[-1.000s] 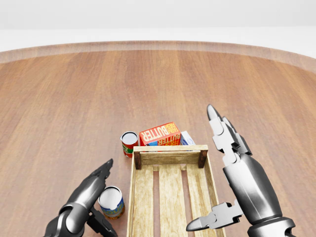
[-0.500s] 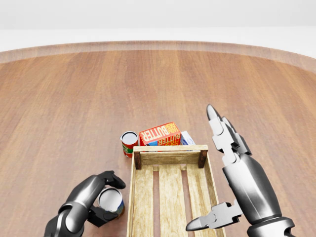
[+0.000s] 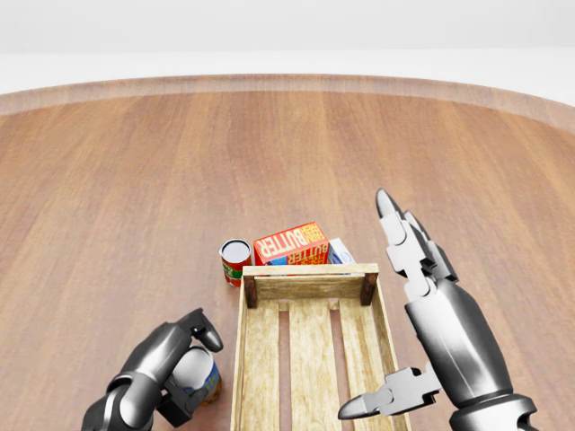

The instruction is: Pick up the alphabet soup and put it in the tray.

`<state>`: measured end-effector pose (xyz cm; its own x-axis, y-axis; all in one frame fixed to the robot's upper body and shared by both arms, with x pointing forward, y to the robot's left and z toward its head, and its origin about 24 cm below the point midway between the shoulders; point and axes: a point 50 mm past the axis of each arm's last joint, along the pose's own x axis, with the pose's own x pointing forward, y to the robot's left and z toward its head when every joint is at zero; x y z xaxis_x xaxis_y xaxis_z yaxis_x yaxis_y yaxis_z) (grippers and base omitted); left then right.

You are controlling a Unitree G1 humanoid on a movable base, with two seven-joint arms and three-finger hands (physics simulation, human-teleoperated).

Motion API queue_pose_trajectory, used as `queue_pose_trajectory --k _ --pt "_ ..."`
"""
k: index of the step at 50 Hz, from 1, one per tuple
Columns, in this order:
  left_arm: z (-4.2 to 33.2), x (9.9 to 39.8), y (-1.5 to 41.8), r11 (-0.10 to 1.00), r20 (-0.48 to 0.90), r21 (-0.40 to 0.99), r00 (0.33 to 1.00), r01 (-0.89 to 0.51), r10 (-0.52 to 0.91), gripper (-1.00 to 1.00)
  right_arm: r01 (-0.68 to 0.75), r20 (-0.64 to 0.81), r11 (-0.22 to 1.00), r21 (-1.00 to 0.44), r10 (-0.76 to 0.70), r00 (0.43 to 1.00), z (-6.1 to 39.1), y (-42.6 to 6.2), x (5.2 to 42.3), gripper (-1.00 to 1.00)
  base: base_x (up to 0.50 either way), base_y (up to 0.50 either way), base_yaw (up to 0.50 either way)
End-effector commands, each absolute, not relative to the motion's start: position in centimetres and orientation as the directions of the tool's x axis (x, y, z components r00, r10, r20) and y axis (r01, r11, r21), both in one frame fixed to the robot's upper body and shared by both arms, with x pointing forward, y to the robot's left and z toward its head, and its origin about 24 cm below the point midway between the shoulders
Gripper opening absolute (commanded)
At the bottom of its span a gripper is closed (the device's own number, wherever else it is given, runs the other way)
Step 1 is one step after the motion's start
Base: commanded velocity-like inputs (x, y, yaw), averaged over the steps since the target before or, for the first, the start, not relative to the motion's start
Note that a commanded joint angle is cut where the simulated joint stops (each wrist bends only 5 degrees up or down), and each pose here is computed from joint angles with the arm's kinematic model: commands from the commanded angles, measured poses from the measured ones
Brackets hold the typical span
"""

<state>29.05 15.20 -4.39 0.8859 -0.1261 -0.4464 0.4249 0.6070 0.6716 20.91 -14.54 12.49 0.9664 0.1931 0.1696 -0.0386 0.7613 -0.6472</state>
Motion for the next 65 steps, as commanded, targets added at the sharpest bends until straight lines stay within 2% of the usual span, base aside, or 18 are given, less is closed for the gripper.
queue_pose_trajectory --k 1,65 --pt "-4.0 29.3 15.3 0.607 -0.428 0.684 0.897 0.404 -0.116 -0.98 -0.039 0.169 0.762 -0.647 0.193 0.967 12.5 -14.5 20.9 0.99 0.0 0.0 0.0" --pt "-1.7 29.7 15.4 0.648 -0.349 0.668 0.923 0.366 -0.161 -0.96 -0.043 0.164 0.761 -0.648 0.194 0.967 12.3 -14.5 21.0 0.98 0.0 0.0 0.0"
